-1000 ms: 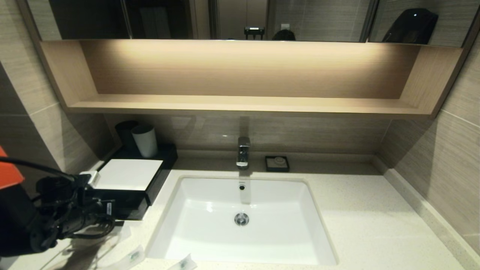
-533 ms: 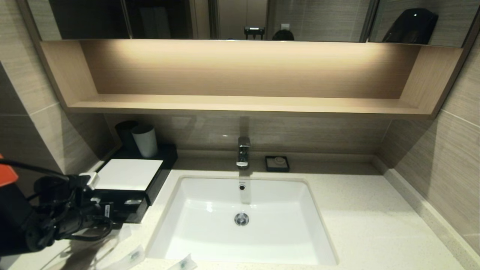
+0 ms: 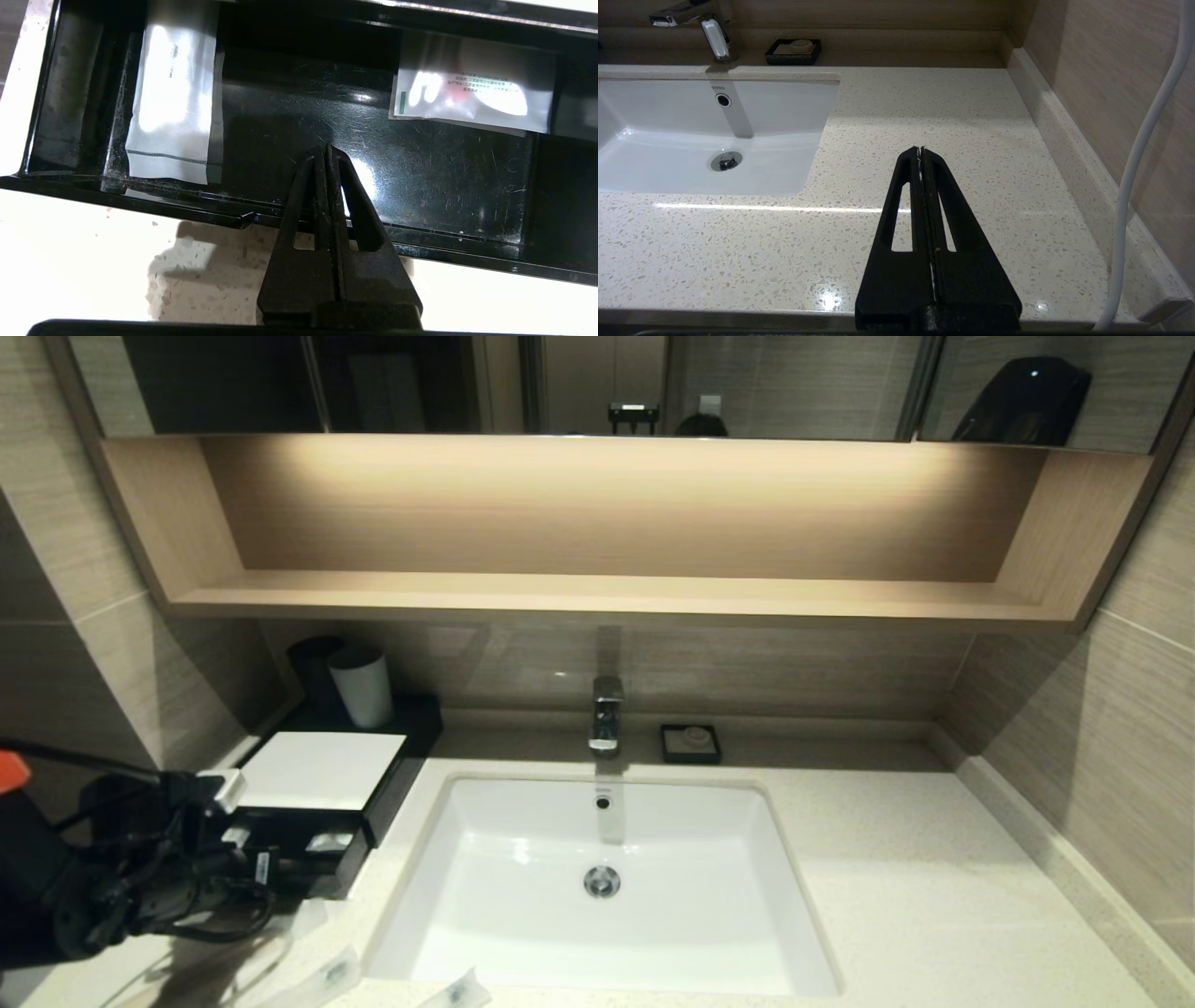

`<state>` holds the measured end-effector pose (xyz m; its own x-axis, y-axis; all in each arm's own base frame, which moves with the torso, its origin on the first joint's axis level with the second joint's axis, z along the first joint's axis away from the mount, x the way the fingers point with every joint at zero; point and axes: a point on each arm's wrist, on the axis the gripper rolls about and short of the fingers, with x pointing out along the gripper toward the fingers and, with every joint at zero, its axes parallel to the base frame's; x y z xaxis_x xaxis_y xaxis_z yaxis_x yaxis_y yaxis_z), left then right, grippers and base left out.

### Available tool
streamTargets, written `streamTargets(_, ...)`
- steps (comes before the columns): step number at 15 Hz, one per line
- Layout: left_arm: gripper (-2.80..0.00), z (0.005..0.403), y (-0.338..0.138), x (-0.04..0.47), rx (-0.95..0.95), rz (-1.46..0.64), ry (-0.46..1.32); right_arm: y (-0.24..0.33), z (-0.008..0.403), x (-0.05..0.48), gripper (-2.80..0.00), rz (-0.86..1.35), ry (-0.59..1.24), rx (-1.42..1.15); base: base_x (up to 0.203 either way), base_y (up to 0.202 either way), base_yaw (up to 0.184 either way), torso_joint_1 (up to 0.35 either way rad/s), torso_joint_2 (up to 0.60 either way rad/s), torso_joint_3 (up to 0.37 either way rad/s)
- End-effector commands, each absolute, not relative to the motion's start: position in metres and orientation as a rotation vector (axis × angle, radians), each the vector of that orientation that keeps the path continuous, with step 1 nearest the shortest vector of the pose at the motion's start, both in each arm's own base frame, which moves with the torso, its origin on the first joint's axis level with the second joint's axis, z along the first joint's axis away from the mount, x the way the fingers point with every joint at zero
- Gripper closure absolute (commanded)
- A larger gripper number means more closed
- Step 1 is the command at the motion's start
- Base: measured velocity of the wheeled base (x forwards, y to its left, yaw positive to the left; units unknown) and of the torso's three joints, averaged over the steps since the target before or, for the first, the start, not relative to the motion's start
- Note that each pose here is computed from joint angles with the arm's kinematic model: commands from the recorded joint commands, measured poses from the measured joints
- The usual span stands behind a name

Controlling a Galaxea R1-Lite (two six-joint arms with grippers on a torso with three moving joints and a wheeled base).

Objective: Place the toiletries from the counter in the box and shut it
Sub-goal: Open the drawer

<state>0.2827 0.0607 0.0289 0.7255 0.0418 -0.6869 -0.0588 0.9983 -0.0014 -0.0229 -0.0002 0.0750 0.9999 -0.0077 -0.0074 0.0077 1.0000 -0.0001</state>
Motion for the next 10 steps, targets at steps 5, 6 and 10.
streamTargets(5,0.00,0.0317,0.0596,0.2775,-0.027,0.049,0.802,-0.0002,0.0750,-0.0229,0.00,-0.008,0.008,0.000,0.000,0.000,0.000,0.000,0.00,0.000)
streamTargets(6,0.00,0.0310,0.0594,0.2768,-0.015,0.042,0.812,-0.0002,0.0750,-0.0229,0.00,-0.008,0.008,0.000,0.000,0.000,0.000,0.000,0.00,0.000)
streamTargets(10,0.00,0.0299,0.0587,0.2735,0.003,0.029,0.840,-0.0001,0.0750,-0.0229,0.00,-0.006,0.008,0.000,0.000,0.000,0.000,0.000,0.00,0.000)
